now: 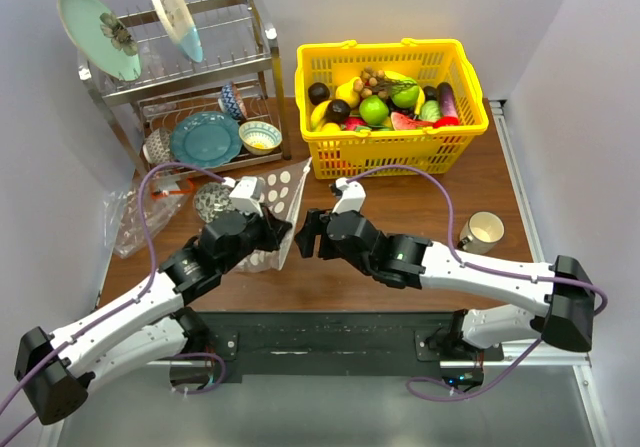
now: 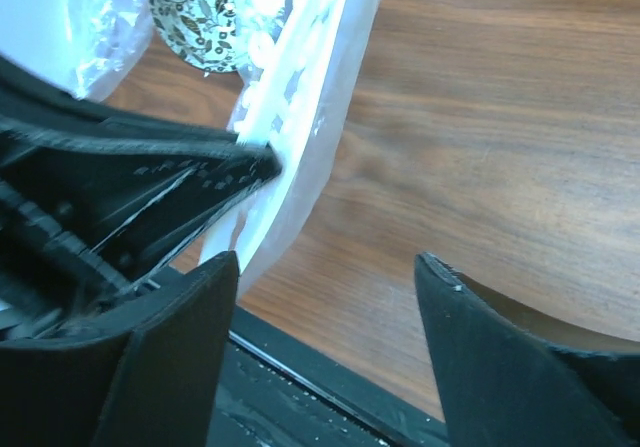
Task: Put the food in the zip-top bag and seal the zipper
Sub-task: Open the zipper of the food storage bag.
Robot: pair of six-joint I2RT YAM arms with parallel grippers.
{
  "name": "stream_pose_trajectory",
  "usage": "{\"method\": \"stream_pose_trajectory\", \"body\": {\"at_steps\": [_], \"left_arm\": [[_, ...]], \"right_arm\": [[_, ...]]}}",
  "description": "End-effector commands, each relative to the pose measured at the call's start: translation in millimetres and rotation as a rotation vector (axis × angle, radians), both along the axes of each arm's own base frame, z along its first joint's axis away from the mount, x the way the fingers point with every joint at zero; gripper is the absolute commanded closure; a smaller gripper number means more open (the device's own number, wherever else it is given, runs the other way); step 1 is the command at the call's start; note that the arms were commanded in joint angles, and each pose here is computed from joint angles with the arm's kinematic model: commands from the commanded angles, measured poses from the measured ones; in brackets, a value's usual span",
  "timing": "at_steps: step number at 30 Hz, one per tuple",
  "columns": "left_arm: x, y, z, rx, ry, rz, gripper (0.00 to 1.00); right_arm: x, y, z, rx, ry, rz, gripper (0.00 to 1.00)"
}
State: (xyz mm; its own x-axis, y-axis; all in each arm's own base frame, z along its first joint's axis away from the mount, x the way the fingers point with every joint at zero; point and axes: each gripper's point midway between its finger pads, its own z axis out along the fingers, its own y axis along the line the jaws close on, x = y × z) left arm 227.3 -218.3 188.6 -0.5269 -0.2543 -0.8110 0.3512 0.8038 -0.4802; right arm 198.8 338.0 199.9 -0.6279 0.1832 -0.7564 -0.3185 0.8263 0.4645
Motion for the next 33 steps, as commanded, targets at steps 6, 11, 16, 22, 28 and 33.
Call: {"method": "stream_pose_trajectory", "body": {"at_steps": [6,11,16,22,28,33], "left_arm": [[-14,-25,21,-0.079,-0.054,-0.16,1.0],[-17,-25,24,-0.086,-0.06,-0.171,1.0],[-22,-26,25,-0.095,-0.063,-0.194,1.0],[-24,-30,35,-0.128,-0.099,-0.221,1.0],[-26,-32,32,-0.13,-0.095,-0.237,1.0],[-26,-33,31,-0.129,-0.095,-0.241,1.0]], "right_arm": [[27,-4,42,0.044,-0.103,-0.107,0.44],[37,-19,44,0.011,-0.117,-0.176,0.5],[42,-23,41,0.011,-0.112,-0.19,0.51],[47,-22,42,0.02,-0.105,-0.186,0.54],[48,-14,41,0.038,-0.093,-0.168,0.54],[47,-6,32,0.046,-0.054,-0.148,0.54]]}}
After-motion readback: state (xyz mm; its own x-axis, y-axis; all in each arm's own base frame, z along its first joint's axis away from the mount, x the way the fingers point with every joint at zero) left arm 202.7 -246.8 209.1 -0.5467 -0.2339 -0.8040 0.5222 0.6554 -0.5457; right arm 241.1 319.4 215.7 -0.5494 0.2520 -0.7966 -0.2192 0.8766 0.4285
